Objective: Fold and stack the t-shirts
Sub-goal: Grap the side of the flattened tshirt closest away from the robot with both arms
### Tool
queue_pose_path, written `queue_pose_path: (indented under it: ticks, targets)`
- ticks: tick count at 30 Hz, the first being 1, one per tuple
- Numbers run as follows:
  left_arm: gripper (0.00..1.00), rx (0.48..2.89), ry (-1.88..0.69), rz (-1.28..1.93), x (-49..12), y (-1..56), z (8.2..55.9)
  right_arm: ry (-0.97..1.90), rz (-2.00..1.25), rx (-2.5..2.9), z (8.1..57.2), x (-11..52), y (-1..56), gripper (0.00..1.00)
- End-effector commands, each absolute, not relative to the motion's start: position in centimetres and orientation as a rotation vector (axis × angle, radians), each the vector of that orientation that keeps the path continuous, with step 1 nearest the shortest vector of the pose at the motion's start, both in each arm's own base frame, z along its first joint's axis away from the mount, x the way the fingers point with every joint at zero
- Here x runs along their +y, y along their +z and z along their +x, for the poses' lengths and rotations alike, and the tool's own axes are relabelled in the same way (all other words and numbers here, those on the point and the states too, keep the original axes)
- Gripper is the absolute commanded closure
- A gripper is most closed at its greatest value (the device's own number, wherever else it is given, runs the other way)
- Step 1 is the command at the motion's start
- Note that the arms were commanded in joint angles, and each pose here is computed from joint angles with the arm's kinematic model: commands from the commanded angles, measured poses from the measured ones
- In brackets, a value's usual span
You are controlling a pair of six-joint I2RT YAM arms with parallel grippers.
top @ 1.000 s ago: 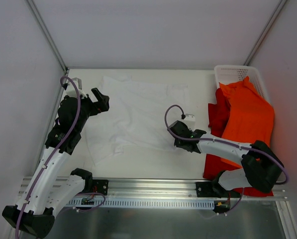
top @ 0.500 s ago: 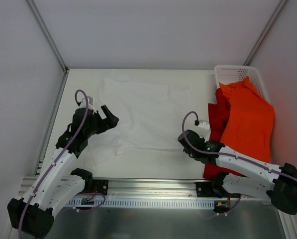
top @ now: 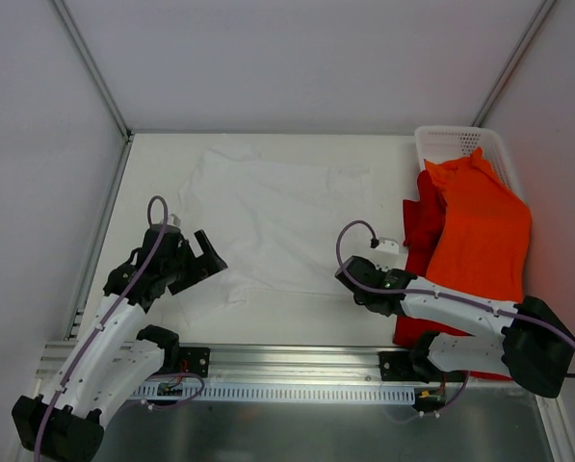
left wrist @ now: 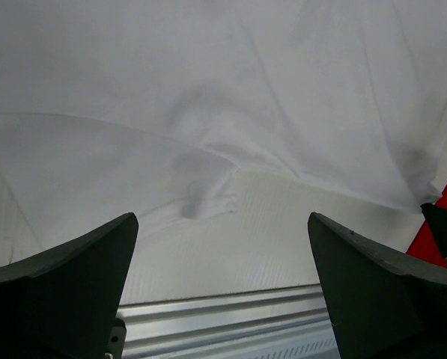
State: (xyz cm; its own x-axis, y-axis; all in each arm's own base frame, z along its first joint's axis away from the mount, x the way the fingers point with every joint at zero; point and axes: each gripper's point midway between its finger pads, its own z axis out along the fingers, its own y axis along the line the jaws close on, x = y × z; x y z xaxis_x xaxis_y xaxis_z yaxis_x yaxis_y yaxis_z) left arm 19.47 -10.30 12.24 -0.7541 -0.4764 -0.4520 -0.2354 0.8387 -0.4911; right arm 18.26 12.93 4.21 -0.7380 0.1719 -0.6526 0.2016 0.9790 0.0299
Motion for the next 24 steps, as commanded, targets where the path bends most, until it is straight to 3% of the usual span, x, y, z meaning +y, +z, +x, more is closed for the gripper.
queue_pose_path:
  ticks: [1, 7, 13, 16, 24]
  targets:
    - [0.01, 2.513, -0.473, -0.549, -9.1, 12.6, 16.7, -0.081, 0.273, 2.354, 19.7, 13.2, 5.6, 1.00]
    - [0.01, 2.526, -0.382, -0.726, -7.2, 14.3, 13.9, -0.079, 0.233, 2.356, 20.7, 14.7, 5.8, 1.00]
    - [0.01, 2.555, -0.450, -1.000, -7.6, 9.3, 10.6, 0.092, 0.159, 2.422, 20.6, 18.3, 3.7, 1.00]
    - [0.02, 2.550, -0.483, -0.974, -7.9, 8.7, 10.7, 0.098, 0.112, 2.432, 20.8, 18.9, 3.3, 1.00]
    - [0.08, 2.625, -0.229, -1.128, -6.1, 7.0, 9.9, 0.130, 0.012, 2.406, 21.6, 19.8, 4.3, 1.00]
